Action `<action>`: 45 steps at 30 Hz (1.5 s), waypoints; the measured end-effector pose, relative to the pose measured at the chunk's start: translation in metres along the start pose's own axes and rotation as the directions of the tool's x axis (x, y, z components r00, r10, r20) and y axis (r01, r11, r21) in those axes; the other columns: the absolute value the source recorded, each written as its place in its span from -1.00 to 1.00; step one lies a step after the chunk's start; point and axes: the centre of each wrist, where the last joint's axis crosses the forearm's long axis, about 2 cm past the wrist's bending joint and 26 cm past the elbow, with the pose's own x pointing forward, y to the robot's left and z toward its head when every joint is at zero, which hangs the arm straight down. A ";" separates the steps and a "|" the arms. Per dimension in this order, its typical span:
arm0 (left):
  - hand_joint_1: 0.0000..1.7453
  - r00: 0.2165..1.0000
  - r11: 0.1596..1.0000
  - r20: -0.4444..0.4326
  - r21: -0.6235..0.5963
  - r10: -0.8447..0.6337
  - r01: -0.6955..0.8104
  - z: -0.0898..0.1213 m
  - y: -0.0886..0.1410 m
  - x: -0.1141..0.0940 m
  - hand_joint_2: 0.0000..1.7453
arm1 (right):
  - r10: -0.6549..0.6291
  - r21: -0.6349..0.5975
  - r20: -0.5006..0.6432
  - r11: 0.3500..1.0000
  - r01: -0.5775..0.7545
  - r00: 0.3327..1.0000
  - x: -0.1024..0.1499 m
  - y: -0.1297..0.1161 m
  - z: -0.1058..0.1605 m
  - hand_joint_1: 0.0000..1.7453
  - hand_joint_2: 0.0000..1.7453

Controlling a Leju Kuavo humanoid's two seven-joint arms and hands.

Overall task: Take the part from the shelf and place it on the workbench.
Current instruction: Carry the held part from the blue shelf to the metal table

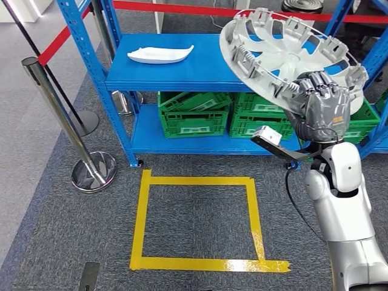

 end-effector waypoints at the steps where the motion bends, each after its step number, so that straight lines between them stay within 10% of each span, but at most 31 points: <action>1: -1.00 1.000 1.000 -0.001 0.000 0.000 0.000 0.000 0.000 0.000 1.00 | 0.003 0.002 0.002 1.000 -0.003 1.000 0.000 0.000 0.000 1.00 1.00; 45: -1.00 0.975 0.981 0.127 0.035 0.183 -0.189 0.004 -0.009 0.002 1.00 | 0.067 -0.007 0.069 0.998 -0.067 0.995 -0.001 -0.016 -0.010 1.00 1.00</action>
